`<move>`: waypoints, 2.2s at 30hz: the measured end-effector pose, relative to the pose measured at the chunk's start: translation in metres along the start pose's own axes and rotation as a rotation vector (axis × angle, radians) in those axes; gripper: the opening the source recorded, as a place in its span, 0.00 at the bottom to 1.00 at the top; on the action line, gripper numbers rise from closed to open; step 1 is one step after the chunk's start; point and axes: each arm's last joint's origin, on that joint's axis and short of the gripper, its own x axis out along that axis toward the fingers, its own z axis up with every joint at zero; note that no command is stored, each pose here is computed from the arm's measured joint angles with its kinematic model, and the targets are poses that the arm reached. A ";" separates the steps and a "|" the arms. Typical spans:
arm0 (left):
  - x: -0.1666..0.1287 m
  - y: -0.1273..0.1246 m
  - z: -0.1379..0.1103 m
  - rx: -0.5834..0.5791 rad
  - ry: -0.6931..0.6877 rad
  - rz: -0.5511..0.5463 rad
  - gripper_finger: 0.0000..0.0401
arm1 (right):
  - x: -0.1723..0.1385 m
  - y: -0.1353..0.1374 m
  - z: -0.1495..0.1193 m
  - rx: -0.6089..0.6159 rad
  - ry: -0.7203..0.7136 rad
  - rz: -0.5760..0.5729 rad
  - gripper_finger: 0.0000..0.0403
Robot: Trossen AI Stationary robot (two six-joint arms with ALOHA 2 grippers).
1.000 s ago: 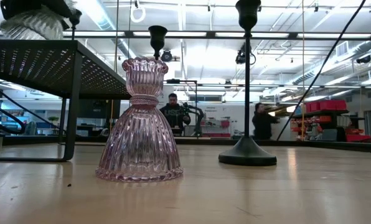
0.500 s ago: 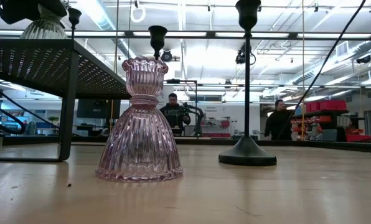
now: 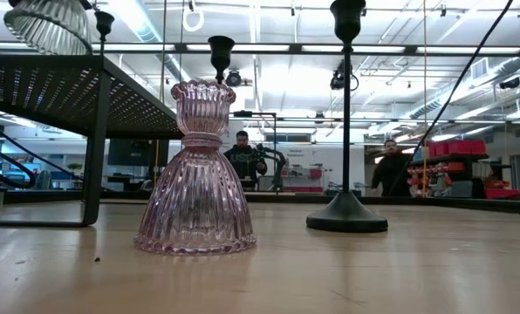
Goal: Pick & Place candle stick holders
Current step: Put the green glass candle holder on the shelf, then adjust the purple glass candle holder on the shelf
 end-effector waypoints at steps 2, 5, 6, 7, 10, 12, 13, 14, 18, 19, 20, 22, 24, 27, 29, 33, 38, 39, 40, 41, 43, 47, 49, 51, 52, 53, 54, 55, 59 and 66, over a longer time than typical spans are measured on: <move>0.000 0.000 -0.001 0.001 0.018 -0.005 0.44 | 0.000 0.000 0.000 0.000 0.000 0.000 0.46; 0.001 0.000 0.000 -0.003 0.037 -0.007 0.44 | 0.000 0.000 0.000 0.000 0.000 0.000 0.46; 0.002 0.000 0.000 -0.004 0.046 -0.007 0.44 | 0.000 0.000 0.000 0.000 0.000 0.000 0.46; 0.002 0.000 0.000 -0.006 0.055 -0.009 0.44 | 0.000 0.000 0.000 0.000 0.000 0.000 0.46; 0.003 0.000 0.000 -0.011 0.083 -0.015 0.44 | 0.000 0.000 0.000 0.000 0.000 0.000 0.46; 0.004 0.000 -0.001 -0.014 0.110 -0.024 0.44 | 0.000 0.000 0.000 0.000 0.000 0.000 0.46; 0.004 0.000 0.000 -0.016 0.117 -0.024 0.44 | 0.000 0.000 0.000 0.000 0.000 0.000 0.46; 0.005 0.000 0.000 -0.019 0.121 -0.024 0.44 | 0.000 0.000 0.000 0.000 0.000 0.000 0.46; 0.005 0.001 0.000 -0.024 0.147 -0.030 0.44 | 0.000 0.000 0.000 0.000 0.000 0.000 0.46; 0.005 0.000 0.000 -0.025 0.155 -0.034 0.45 | 0.000 0.000 0.000 0.000 0.000 0.000 0.46; 0.005 0.000 0.000 -0.025 0.160 -0.036 0.45 | 0.000 0.000 0.000 0.000 0.000 0.000 0.46; 0.005 0.000 -0.001 -0.025 0.171 -0.041 0.45 | 0.000 0.000 0.000 0.000 0.000 0.000 0.46; 0.005 0.000 -0.001 -0.025 0.188 -0.048 0.45 | 0.000 0.000 0.000 0.000 0.000 0.000 0.46; 0.005 0.000 -0.001 -0.025 0.186 -0.046 0.45 | 0.000 0.000 0.000 0.000 0.000 0.000 0.46; 0.005 0.000 -0.001 -0.025 0.177 -0.042 0.45 | 0.000 0.000 0.000 0.000 0.000 0.000 0.46; 0.008 0.002 0.002 -0.039 0.177 -0.031 0.50 | 0.000 0.000 0.000 0.000 0.000 0.000 0.46; 0.010 0.002 0.003 -0.050 0.215 -0.038 0.57 | 0.000 0.000 0.000 0.000 0.000 0.000 0.46; 0.010 0.002 0.003 -0.053 0.220 -0.038 0.58 | 0.000 0.000 0.000 0.000 0.000 0.000 0.46; 0.010 0.003 0.003 -0.054 0.224 -0.039 0.59 | 0.000 0.000 0.000 0.000 0.000 0.000 0.46; 0.010 0.003 0.003 -0.055 0.226 -0.040 0.60 | 0.000 0.000 0.000 0.000 0.000 0.000 0.46; 0.010 0.003 0.004 -0.058 0.223 -0.043 0.60 | 0.000 0.000 0.000 0.000 0.000 0.000 0.46; 0.007 0.005 0.006 -0.062 0.212 -0.057 0.59 | 0.000 0.000 0.000 0.000 0.000 0.000 0.46; 0.005 0.006 0.007 -0.066 0.208 -0.063 0.59 | 0.000 0.000 0.000 0.000 0.000 0.000 0.46; 0.003 0.007 0.008 -0.056 0.203 -0.071 0.59 | 0.000 0.000 0.000 0.000 0.000 0.000 0.46; 0.003 0.008 0.009 -0.048 0.201 -0.075 0.59 | 0.000 0.000 0.000 0.000 0.000 0.000 0.46; 0.002 0.009 0.010 -0.038 0.199 -0.080 0.59 | 0.000 0.000 0.000 0.000 0.000 0.000 0.46; 0.000 0.009 0.010 -0.040 0.196 -0.086 0.58 | 0.000 0.000 0.000 0.000 0.000 0.000 0.46; -0.001 0.010 0.012 -0.043 0.193 -0.093 0.58 | 0.000 0.000 0.000 0.000 0.000 0.000 0.46; -0.015 0.012 0.024 -0.050 0.188 -0.147 0.58 | 0.000 0.000 0.000 0.000 0.000 0.000 0.46; -0.052 0.014 0.062 -0.039 0.172 -0.240 0.58 | 0.000 0.000 0.000 0.001 0.000 0.000 0.46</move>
